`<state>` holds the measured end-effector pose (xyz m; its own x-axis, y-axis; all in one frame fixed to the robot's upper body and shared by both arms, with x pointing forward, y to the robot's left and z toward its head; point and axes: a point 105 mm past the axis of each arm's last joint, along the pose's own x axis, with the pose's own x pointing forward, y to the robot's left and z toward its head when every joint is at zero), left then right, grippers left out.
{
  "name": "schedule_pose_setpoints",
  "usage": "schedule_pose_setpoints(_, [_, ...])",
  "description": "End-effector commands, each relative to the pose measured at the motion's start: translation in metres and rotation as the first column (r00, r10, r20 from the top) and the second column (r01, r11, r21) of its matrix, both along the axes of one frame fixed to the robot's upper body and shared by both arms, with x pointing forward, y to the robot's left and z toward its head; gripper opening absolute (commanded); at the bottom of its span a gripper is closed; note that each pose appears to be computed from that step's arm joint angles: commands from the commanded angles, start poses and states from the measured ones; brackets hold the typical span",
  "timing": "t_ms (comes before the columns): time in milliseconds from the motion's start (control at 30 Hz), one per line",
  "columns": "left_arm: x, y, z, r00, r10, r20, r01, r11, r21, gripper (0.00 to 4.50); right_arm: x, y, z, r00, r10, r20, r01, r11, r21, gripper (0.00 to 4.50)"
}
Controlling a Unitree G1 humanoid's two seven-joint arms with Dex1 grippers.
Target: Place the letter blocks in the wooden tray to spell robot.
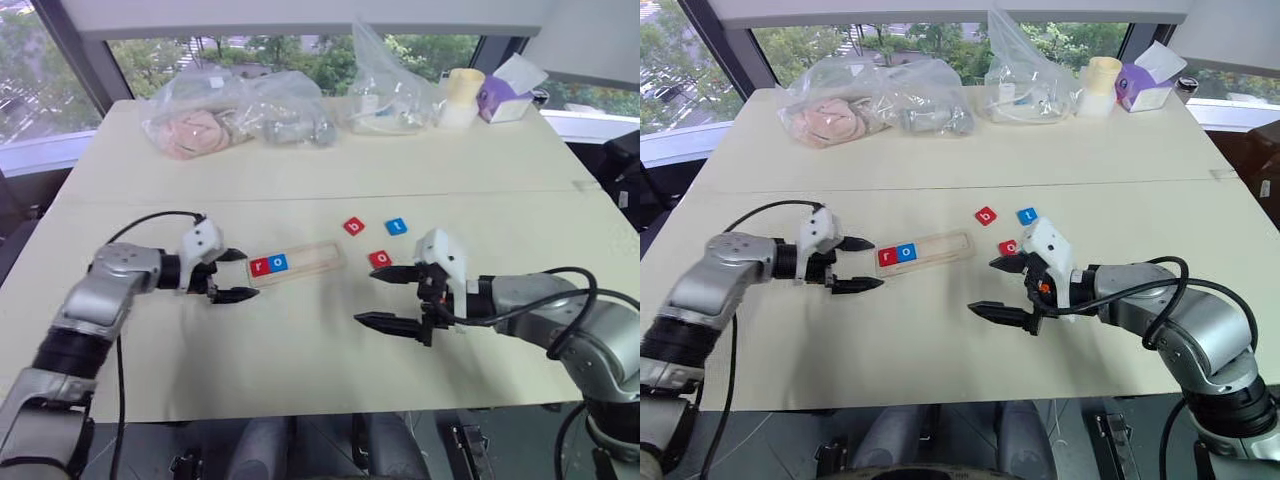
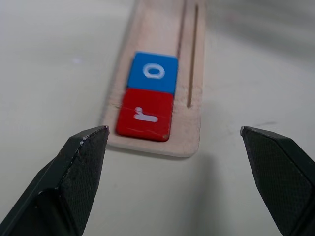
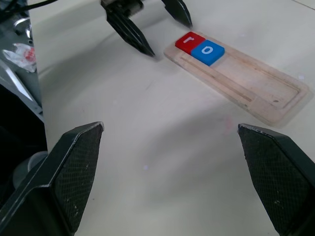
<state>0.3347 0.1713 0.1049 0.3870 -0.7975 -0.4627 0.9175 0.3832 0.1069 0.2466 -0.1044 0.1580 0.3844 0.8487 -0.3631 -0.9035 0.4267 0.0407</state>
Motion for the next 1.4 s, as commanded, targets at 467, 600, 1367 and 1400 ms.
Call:
schedule_pose_setpoints(467, [0.002, -0.003, -0.038, 0.990, -0.136, -0.026, 0.138, 0.979, 0.147, 3.95, -0.005, 0.000, -0.002, 0.997, -0.070, 0.025, 0.069, 0.997, 0.014, 4.50])
schedule_pose_setpoints(600, [0.005, -0.008, -0.038, 0.993, -0.116, -0.019, 0.118, 0.986, 0.118, 3.16, -0.004, 0.000, -0.003, 0.997, -0.076, 0.023, 0.075, 0.997, 0.014, 4.50])
schedule_pose_setpoints(1367, [0.013, -0.037, -0.010, 0.899, -0.435, 0.039, 0.418, 0.883, 0.213, 3.16, 0.003, -0.009, -0.011, 0.989, -0.143, 0.020, 0.143, 0.990, 0.010, 4.50])
schedule_pose_setpoints(1400, [0.013, -0.038, -0.010, 0.896, -0.441, 0.039, 0.424, 0.880, 0.213, 3.16, 0.003, -0.009, -0.011, 0.989, -0.146, 0.019, 0.146, 0.989, 0.010, 4.50])
